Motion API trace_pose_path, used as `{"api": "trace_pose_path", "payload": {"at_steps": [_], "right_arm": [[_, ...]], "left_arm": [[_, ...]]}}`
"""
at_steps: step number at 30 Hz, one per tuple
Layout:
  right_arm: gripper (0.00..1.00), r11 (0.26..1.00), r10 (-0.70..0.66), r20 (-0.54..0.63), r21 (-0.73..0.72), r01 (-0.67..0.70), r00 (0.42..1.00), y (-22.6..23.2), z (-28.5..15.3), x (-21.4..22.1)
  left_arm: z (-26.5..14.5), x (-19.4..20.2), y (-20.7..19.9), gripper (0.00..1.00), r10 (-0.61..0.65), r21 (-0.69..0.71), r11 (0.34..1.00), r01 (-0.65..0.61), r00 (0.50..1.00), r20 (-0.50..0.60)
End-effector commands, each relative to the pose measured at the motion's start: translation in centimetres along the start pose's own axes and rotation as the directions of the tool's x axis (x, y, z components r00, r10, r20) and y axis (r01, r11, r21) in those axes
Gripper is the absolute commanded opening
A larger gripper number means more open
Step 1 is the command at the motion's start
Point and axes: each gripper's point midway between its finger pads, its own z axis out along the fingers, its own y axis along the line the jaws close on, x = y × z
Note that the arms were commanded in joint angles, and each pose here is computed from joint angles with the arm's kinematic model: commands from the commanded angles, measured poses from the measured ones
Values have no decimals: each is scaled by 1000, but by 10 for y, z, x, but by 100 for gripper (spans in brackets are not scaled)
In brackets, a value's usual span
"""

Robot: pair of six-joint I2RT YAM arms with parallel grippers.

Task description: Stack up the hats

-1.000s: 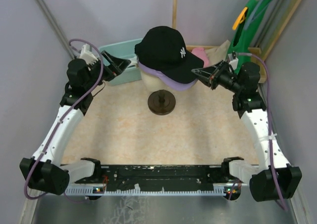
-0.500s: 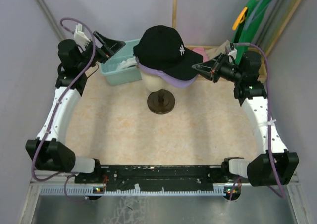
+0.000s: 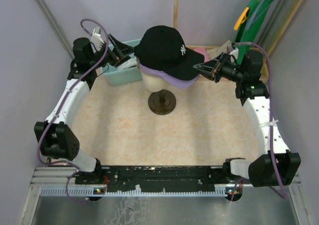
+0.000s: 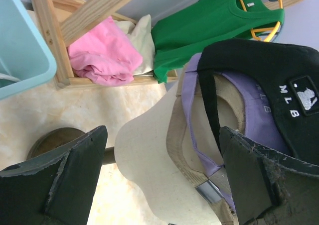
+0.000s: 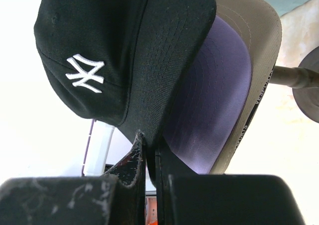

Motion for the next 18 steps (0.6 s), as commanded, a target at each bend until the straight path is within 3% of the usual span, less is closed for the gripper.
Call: {"api": "trace_pose_path", "payload": {"at_steps": [1, 7, 10, 18], "right_arm": [[0, 996, 40, -33, 75, -38, 999, -23, 3, 7], [0, 996, 48, -30, 78, -46, 998, -26, 3, 8], [0, 996, 49, -31, 77, -46, 998, -26, 3, 8], [0, 996, 46, -30, 76, -43, 999, -26, 3, 8]], "left_arm": [[4, -8, -31, 99, 40, 103, 994, -40, 999, 6], [6, -7, -42, 98, 37, 138, 990, -36, 999, -5], [9, 0, -40, 94, 39, 138, 990, -34, 999, -32], [20, 32, -39, 57, 32, 154, 988, -14, 994, -109]]}}
